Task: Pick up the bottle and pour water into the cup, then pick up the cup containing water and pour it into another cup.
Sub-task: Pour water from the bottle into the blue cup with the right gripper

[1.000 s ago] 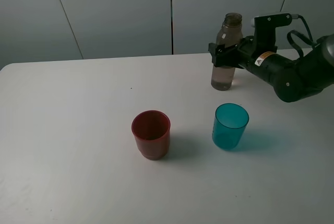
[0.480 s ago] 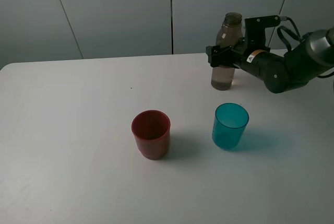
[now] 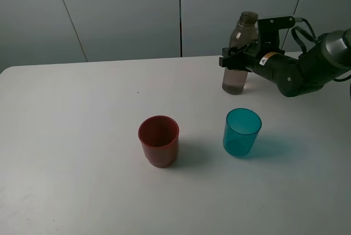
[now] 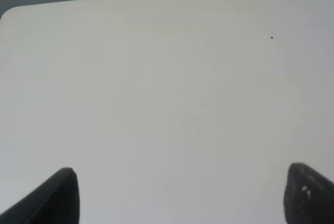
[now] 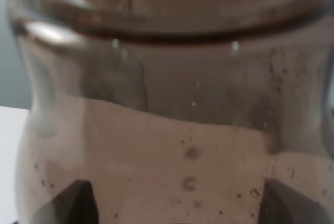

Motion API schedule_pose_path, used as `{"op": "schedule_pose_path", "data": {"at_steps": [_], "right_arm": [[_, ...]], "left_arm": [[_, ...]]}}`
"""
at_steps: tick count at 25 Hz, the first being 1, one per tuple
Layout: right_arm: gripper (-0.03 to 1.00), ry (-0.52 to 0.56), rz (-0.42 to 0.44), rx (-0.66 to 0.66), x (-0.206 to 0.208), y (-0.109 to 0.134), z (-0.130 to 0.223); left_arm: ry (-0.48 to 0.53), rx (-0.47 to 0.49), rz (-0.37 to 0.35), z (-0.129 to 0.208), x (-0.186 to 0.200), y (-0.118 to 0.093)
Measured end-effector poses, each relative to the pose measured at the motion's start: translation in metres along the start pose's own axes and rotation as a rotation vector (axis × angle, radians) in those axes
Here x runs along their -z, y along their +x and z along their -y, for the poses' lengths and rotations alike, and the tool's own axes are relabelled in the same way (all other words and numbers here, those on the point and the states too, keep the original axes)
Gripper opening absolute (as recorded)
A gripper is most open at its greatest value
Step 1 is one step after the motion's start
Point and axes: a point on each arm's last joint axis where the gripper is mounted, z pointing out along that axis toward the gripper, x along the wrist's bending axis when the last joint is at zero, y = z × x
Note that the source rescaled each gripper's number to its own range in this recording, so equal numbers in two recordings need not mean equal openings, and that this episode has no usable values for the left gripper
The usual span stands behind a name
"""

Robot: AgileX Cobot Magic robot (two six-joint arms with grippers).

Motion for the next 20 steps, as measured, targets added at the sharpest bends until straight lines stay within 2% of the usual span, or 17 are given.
{"op": "schedule_pose_path", "data": {"at_steps": [5, 10, 14, 17, 20], "right_arm": [[0.0, 0.0, 0.0, 0.0, 0.0, 0.0, 0.0], [0.0, 0.018, 0.014, 0.071, 0.004, 0.0, -0.007], [0.0, 0.045, 0.015, 0.227, 0.017, 0.001, -0.029], [0.0, 0.017, 0.016, 0.38, 0.033, 0.003, -0.057], [0.0, -0.021, 0.022, 0.479, 0.054, 0.004, -0.078]], "left_arm": [[0.0, 0.0, 0.0, 0.0, 0.0, 0.0], [0.0, 0.0, 0.0, 0.0, 0.0, 0.0], [0.0, 0.0, 0.0, 0.0, 0.0, 0.0], [0.0, 0.0, 0.0, 0.0, 0.0, 0.0], [0.0, 0.0, 0.0, 0.0, 0.0, 0.0]]}}
